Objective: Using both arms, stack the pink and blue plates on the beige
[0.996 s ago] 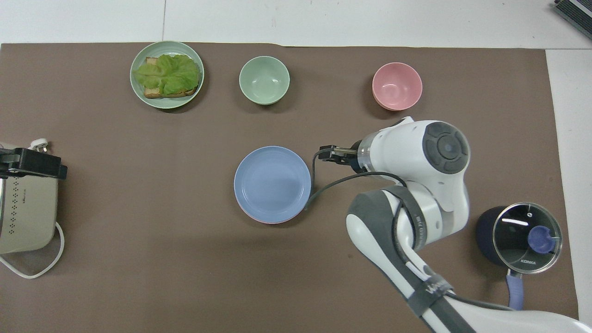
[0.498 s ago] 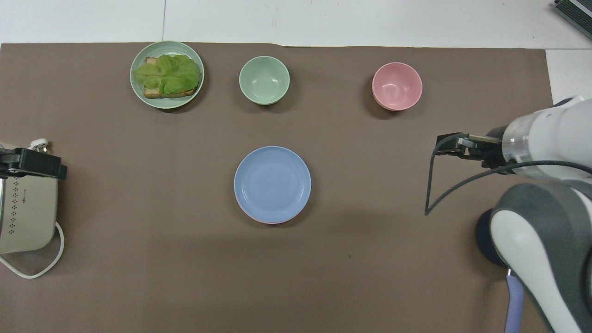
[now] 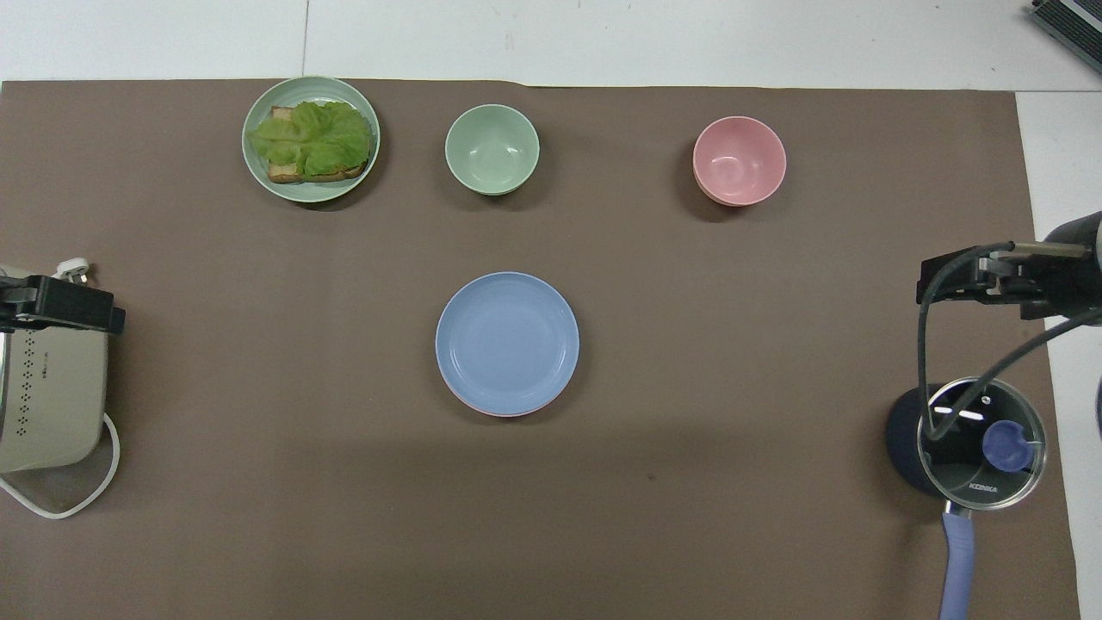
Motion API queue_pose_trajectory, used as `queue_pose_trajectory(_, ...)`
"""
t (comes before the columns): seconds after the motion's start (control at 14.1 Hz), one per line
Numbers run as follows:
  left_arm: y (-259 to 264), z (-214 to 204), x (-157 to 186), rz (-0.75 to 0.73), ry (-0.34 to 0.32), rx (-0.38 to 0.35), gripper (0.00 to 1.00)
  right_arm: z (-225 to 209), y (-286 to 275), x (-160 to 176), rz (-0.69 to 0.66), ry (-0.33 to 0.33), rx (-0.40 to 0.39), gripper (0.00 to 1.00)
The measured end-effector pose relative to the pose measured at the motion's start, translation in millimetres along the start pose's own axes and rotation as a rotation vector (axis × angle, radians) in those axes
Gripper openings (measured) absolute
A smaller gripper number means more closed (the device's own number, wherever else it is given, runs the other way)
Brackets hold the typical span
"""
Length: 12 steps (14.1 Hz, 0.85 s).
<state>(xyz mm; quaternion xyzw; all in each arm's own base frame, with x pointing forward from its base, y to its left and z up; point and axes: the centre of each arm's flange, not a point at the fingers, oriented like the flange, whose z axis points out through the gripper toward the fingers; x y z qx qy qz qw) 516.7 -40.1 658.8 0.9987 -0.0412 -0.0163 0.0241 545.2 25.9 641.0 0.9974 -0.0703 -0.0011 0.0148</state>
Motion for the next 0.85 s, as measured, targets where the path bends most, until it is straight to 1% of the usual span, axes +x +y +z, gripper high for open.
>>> queue_pose_trajectory(0.36,0.0,0.0,0.0,0.0,0.0,0.0,1.0,5.5,-4.6,4.5,-0.009,-0.01,0.0,1.0)
queue_pose_trajectory(0.85,0.2,-0.7,0.7,0.0,0.007,0.0,1.0,5.3,-6.1,4.6,-0.012,-0.006,0.001,1.0)
